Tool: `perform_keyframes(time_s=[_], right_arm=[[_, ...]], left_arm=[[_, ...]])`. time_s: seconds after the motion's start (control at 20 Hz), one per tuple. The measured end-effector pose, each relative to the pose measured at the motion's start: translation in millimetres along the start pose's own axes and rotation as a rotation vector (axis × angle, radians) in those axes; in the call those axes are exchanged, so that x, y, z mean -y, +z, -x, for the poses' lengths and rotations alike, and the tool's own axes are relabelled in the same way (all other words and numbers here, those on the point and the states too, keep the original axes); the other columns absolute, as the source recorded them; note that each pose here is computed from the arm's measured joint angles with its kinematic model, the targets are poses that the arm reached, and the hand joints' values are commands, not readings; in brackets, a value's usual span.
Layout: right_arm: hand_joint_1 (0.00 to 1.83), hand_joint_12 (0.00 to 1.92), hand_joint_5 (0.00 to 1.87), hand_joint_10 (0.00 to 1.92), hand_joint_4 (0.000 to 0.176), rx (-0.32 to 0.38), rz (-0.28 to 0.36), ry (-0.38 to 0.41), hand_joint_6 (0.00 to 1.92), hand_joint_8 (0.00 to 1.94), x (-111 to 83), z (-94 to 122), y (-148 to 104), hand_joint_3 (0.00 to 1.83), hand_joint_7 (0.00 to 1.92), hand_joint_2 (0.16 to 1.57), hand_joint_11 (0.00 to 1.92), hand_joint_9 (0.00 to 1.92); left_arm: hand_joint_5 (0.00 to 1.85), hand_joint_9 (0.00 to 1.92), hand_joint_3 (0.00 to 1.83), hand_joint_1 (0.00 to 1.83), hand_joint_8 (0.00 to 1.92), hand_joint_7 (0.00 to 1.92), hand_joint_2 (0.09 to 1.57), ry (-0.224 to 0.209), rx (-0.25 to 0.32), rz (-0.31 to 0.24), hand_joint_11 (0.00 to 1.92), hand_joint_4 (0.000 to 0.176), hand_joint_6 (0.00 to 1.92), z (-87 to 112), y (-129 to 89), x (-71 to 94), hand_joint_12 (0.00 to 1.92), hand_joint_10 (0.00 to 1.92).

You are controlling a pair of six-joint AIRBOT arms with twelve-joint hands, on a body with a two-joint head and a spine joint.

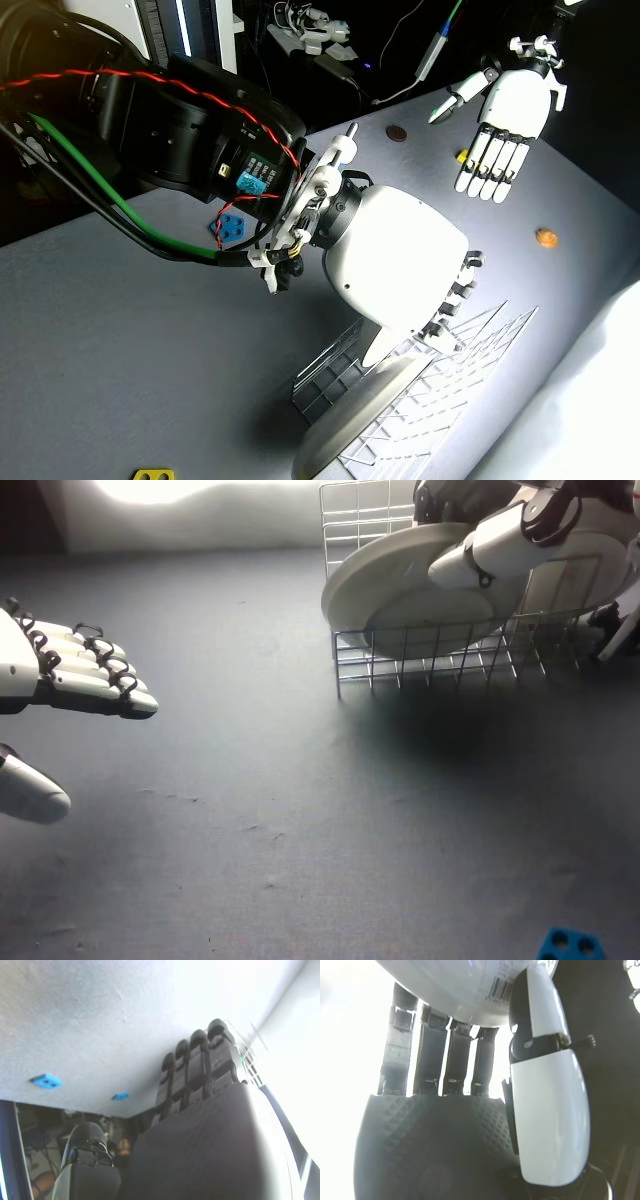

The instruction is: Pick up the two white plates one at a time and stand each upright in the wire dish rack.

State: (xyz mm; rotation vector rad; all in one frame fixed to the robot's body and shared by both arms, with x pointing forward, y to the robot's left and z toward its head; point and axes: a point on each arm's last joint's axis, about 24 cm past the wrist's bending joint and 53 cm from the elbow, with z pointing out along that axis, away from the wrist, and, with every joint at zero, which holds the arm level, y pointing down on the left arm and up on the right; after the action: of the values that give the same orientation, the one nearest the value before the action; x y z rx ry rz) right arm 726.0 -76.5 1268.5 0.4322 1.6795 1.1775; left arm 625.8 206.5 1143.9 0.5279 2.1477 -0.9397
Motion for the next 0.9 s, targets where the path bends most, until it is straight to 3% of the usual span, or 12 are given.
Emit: perform_keyframes(time_s=[0.15, 0.5, 0.65, 0.7, 0.8, 0.85, 0.9], right_arm=[[1.20, 1.15, 0.90, 0.01, 0.032, -0.001, -0.005, -0.015, 1.10, 1.05, 3.7, -2.4, 0.0, 0.00, 0.95, 1.15, 0.53, 1.11], [1.21, 1.02, 0.95, 0.01, 0.031, 0.008, -0.009, -0.033, 1.04, 0.93, 7.1, -2.2, 0.0, 0.00, 1.02, 1.12, 0.61, 1.12], [1.18, 1.02, 0.85, 0.00, 0.030, 0.009, -0.008, -0.047, 1.21, 1.08, 8.3, -2.9, -0.2, 0.00, 0.91, 1.17, 0.52, 1.03], [1.12, 1.06, 0.82, 0.00, 0.000, 0.008, -0.005, -0.056, 1.23, 0.58, 7.6, -3.6, 0.1, 0.00, 0.86, 1.20, 0.45, 0.98], [1.02, 1.10, 0.72, 0.00, 0.000, 0.005, -0.004, -0.059, 1.38, 0.07, 7.1, -4.5, 0.2, 0.00, 0.91, 1.26, 0.30, 0.85], [0.92, 1.08, 0.67, 0.01, 0.000, 0.005, -0.004, -0.059, 0.69, 0.04, 7.3, -4.7, 0.2, 0.00, 0.90, 1.21, 0.29, 0.83], [0.89, 1.07, 0.74, 0.01, 0.000, 0.006, -0.004, -0.059, 0.33, 0.01, 7.4, -4.3, 0.1, 0.00, 0.88, 1.21, 0.27, 0.81]], left_arm=[[0.08, 0.05, 0.00, 0.00, 0.01, 0.09, 1.08, -0.001, 0.007, 0.015, 0.00, 0.000, 0.01, 2.9, -1.4, -6.4, 0.00, 0.01], [0.11, 0.08, 0.00, 0.00, 0.01, 0.13, 1.08, 0.000, 0.013, 0.003, 0.01, 0.000, 0.01, 5.4, -1.6, -3.2, 0.00, 0.01], [0.07, 0.04, 0.00, 0.00, 0.00, 0.08, 1.08, 0.003, 0.003, -0.009, 0.00, 0.000, 0.00, 2.2, -0.1, 1.9, 0.00, 0.00], [0.09, 0.06, 0.00, 0.00, 0.01, 0.10, 1.08, 0.002, 0.000, -0.016, 0.00, 0.000, 0.01, 1.5, 0.3, 3.6, 0.00, 0.01], [0.08, 0.05, 0.00, 0.00, 0.00, 0.09, 1.07, 0.005, 0.003, -0.016, 0.00, 0.000, 0.00, 2.7, 0.2, 3.9, 0.00, 0.00], [0.08, 0.04, 0.00, 0.00, 0.00, 0.09, 1.08, 0.005, 0.004, -0.016, 0.00, 0.000, 0.00, 3.0, 0.2, 4.1, 0.00, 0.00], [0.08, 0.04, 0.00, 0.00, 0.00, 0.09, 1.08, 0.006, 0.003, -0.016, 0.00, 0.000, 0.00, 2.8, 0.2, 4.1, 0.00, 0.00]])
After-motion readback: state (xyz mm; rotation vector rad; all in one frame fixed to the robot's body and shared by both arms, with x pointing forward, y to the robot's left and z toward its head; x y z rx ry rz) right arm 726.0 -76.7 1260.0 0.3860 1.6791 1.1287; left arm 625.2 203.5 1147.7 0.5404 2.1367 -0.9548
